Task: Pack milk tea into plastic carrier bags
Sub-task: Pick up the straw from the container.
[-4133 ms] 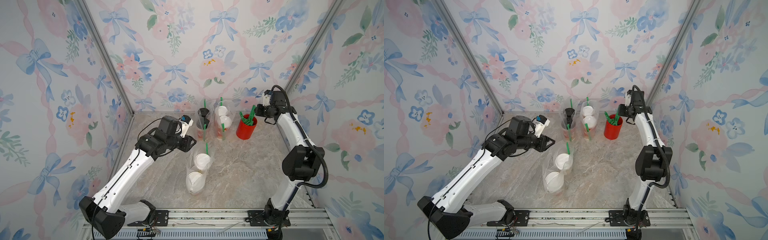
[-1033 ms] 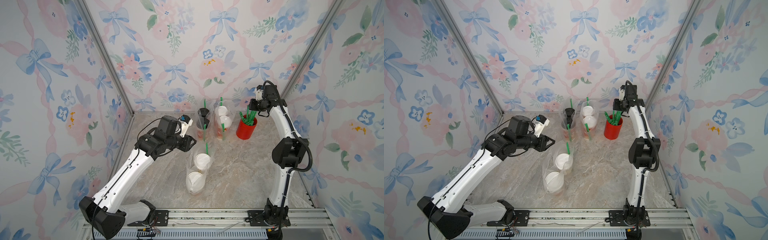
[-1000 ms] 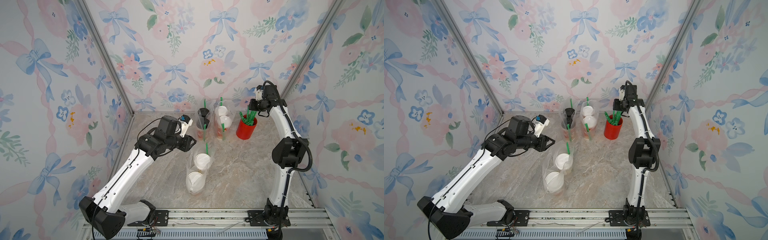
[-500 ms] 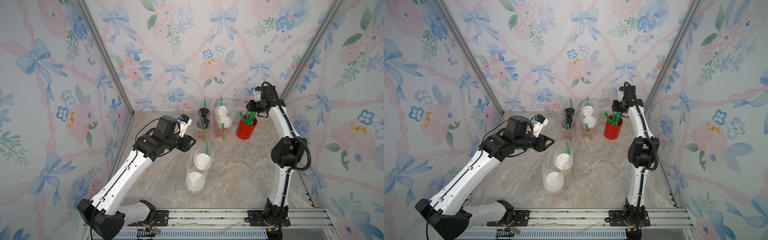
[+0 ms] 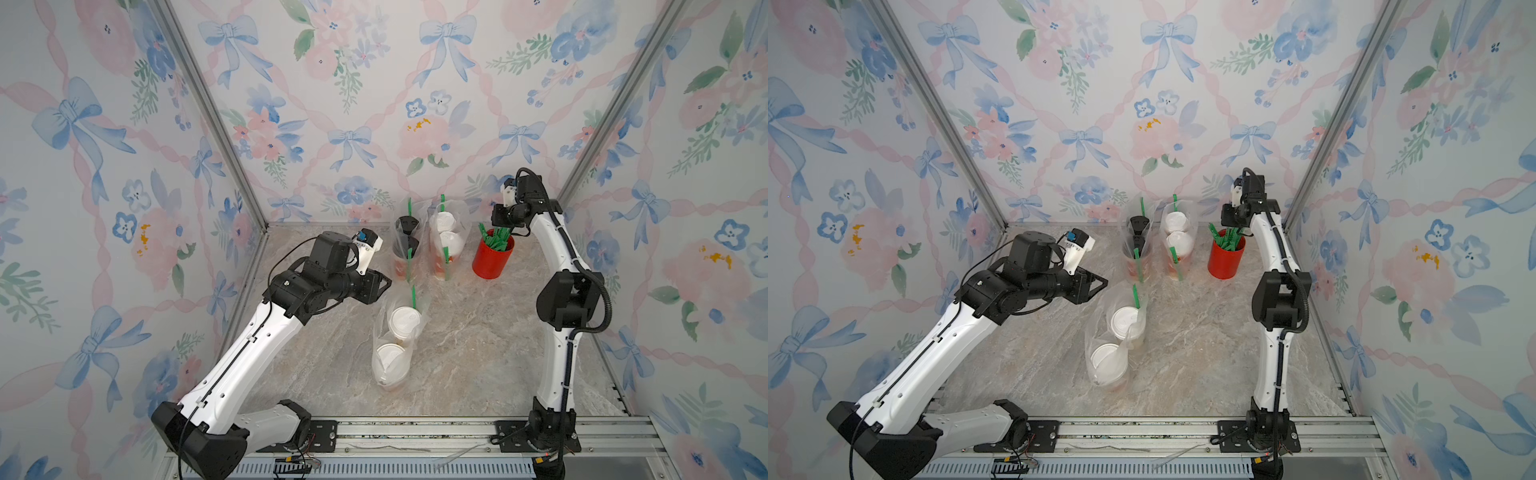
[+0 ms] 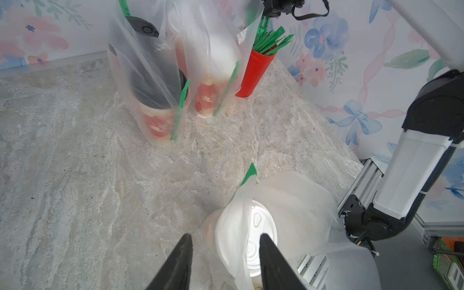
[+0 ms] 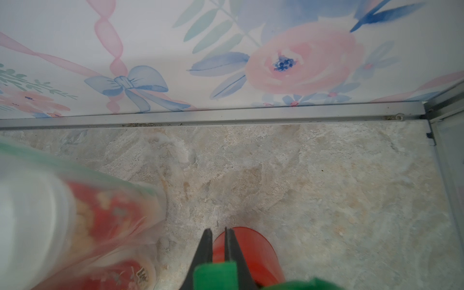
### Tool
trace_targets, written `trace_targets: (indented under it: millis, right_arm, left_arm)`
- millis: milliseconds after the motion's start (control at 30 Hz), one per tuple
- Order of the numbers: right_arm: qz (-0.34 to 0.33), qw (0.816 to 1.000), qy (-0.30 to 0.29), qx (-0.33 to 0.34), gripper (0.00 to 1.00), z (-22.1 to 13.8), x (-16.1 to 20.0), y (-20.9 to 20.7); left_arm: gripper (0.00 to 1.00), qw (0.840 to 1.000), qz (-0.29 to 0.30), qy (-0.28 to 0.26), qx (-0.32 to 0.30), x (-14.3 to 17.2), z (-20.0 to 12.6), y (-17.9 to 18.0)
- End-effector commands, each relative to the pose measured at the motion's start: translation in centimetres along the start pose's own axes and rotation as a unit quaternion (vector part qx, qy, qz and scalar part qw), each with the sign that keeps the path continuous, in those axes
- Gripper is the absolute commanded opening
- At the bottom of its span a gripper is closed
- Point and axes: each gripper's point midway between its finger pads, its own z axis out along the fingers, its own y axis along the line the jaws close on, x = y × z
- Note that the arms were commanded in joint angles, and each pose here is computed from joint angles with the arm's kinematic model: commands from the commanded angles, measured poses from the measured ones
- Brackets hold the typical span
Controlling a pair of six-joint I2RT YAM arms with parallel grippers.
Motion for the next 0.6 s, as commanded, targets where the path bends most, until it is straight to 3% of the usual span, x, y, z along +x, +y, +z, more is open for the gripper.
trace_targets:
  millis: [0, 567]
  right_arm:
    - [-0.019, 0.999, -0.04, 0.005, 0.11, -4.1, -2.7, 1.7]
    - [-0.056, 0.984, -0.167, 0.016, 0.09, -18.3, -7.4, 5.7]
  left_arm:
    - [0.47, 1.0, -0.003, -0.014, -0.006, -0.5, -0.8, 0.2]
    - [0.54, 0.999, -0.021, -0.042, -0.009, -0.8, -3.0, -0.2]
